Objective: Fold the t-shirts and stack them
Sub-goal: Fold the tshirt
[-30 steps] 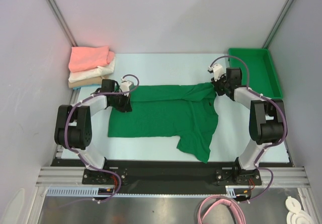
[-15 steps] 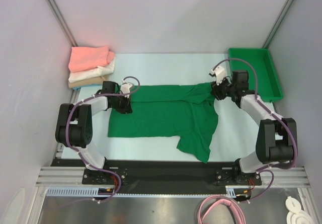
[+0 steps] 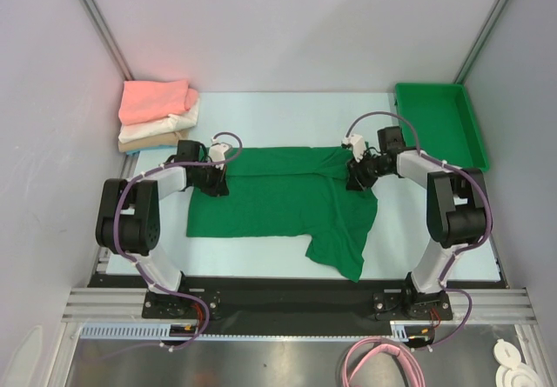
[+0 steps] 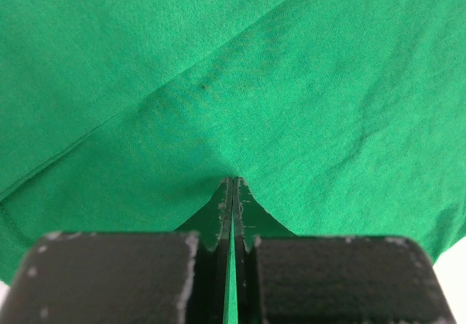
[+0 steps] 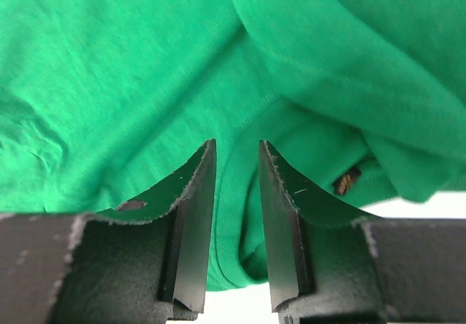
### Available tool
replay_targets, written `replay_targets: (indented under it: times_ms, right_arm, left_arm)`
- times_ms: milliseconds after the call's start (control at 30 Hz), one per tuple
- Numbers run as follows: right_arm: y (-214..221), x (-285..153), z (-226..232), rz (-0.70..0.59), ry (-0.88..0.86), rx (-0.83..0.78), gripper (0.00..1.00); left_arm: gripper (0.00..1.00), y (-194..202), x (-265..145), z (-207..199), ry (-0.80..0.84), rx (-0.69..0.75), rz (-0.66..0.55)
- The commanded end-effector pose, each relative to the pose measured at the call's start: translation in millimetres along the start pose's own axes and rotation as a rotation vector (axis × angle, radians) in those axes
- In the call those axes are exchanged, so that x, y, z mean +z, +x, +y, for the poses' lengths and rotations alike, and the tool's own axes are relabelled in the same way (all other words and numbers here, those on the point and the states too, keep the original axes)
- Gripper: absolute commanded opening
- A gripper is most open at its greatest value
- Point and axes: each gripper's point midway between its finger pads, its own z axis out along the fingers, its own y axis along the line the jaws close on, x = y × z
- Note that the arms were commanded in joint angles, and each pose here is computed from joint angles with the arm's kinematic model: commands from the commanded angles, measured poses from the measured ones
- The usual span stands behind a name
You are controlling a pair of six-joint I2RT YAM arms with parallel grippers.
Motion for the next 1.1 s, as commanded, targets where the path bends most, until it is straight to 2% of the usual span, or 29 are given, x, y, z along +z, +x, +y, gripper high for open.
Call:
replay_targets:
  times_ms: [0, 433, 800, 1067]
  right_arm:
    - [-19, 6, 2, -0.027, -0.031, -0.044, 0.35]
    - [-25, 29, -9, 0.013, 0.035, -0.066, 0.4]
    - [-50, 27, -33, -0.028, 0.17, -0.075, 0.42]
    - [-53, 46, -18, 0.013, 0.164, -0.139, 0.41]
  left_arm:
    - [0.0, -2, 4, 2, 0.005, 0.031, -0.007]
    - [0.0, 1, 6, 4, 0.005, 0.024, 0.006]
    - [0.0, 0, 6, 3, 0.006, 0.021, 0.007]
    - [0.01, 1, 8, 4, 0.005, 0.019, 0.013]
